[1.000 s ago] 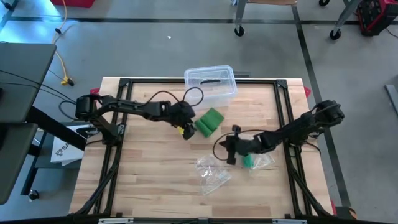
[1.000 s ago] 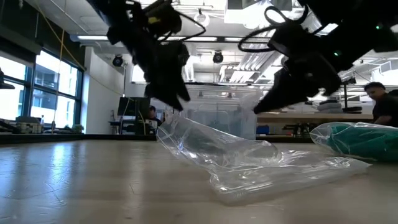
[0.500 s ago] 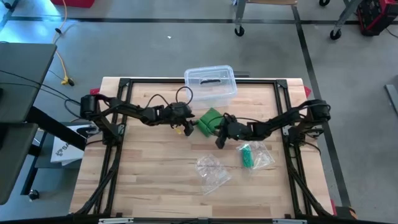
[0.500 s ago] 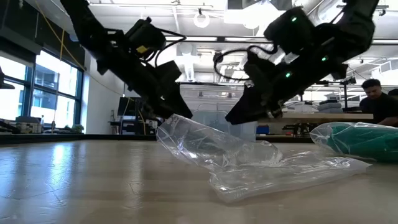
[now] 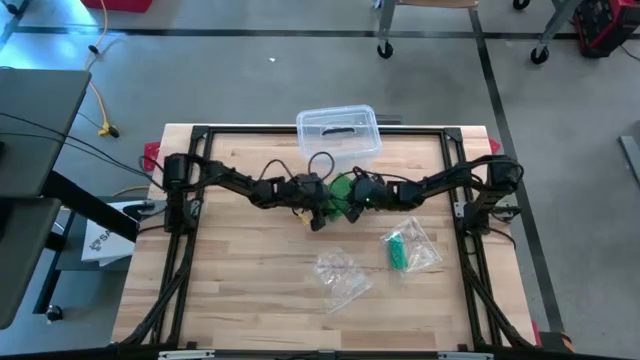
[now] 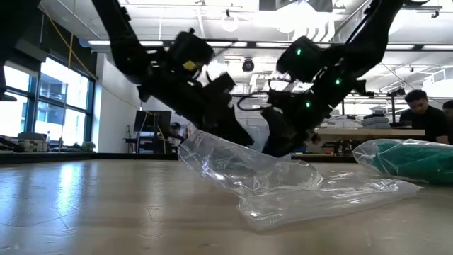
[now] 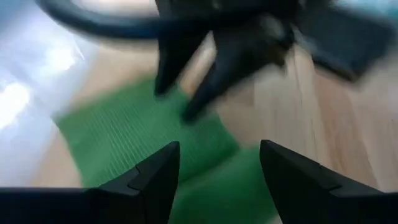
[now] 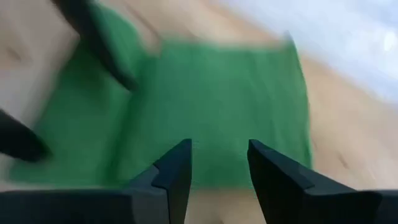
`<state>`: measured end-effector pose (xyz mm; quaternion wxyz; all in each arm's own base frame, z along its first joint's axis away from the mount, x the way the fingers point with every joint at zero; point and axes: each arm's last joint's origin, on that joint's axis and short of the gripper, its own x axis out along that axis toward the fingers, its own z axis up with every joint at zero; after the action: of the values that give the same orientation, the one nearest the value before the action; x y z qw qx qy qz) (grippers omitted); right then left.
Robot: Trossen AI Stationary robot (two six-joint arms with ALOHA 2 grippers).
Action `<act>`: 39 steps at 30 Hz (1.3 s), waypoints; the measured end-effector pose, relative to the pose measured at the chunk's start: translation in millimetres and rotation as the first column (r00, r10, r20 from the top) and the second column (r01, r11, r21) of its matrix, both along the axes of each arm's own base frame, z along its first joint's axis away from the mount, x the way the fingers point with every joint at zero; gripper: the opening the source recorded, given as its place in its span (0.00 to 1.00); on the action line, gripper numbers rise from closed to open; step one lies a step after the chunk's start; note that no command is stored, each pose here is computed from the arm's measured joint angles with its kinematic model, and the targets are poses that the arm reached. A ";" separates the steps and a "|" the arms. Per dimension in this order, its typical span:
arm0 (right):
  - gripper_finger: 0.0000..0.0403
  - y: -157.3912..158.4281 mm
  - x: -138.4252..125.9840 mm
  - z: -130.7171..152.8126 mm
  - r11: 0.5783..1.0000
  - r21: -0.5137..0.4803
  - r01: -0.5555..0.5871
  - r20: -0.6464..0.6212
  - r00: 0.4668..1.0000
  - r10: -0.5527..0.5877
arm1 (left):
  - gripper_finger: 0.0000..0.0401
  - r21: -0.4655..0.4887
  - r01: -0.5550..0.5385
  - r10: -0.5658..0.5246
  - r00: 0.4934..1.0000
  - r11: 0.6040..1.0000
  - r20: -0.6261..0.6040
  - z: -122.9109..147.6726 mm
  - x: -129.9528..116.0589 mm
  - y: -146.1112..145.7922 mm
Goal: Roll bandage
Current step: Roll the green bandage
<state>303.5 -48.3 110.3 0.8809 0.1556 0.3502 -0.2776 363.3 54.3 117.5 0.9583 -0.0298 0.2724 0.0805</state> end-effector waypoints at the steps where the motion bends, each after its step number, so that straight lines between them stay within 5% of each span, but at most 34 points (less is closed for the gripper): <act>1: 0.36 -1.5 -3.2 -3.0 1.000 0.023 0.010 -0.034 0.999 -0.009 | 0.54 -0.019 0.017 -0.017 0.999 1.000 -0.039 -3.6 1.4 -0.2; 14: 0.27 0.2 -27.7 -7.5 0.983 0.104 0.148 -0.262 0.958 -0.117 | 0.54 -0.105 0.099 -0.123 0.960 0.989 -0.252 4.1 -9.9 -28.2; 22: 0.25 11.2 -57.5 18.7 0.972 -0.010 0.235 -0.368 0.903 -0.222 | 0.54 -0.091 0.154 -0.172 0.954 0.984 -0.244 9.0 -10.9 -34.1; 27: 0.25 9.1 -64.9 33.6 0.963 -0.038 0.268 -0.344 0.901 -0.265 | 0.54 -0.148 0.212 -0.242 0.945 0.966 -0.222 9.5 -10.7 -36.7; 33: 0.25 16.5 -35.1 43.7 0.999 -0.032 0.038 -0.124 0.991 -0.042 | 0.54 -0.170 0.237 -0.271 0.940 0.956 -0.210 9.6 -10.2 -39.9; 39: 0.25 7.9 -8.5 31.8 0.998 -0.035 -0.053 0.027 0.998 0.053 | 0.54 -0.279 0.248 -0.301 0.939 0.928 -0.166 13.6 -9.4 -42.4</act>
<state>294.9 -40.4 142.1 0.8954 0.1351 0.3369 -0.2579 353.8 12.0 131.1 0.9150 -0.1051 0.3795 -0.0878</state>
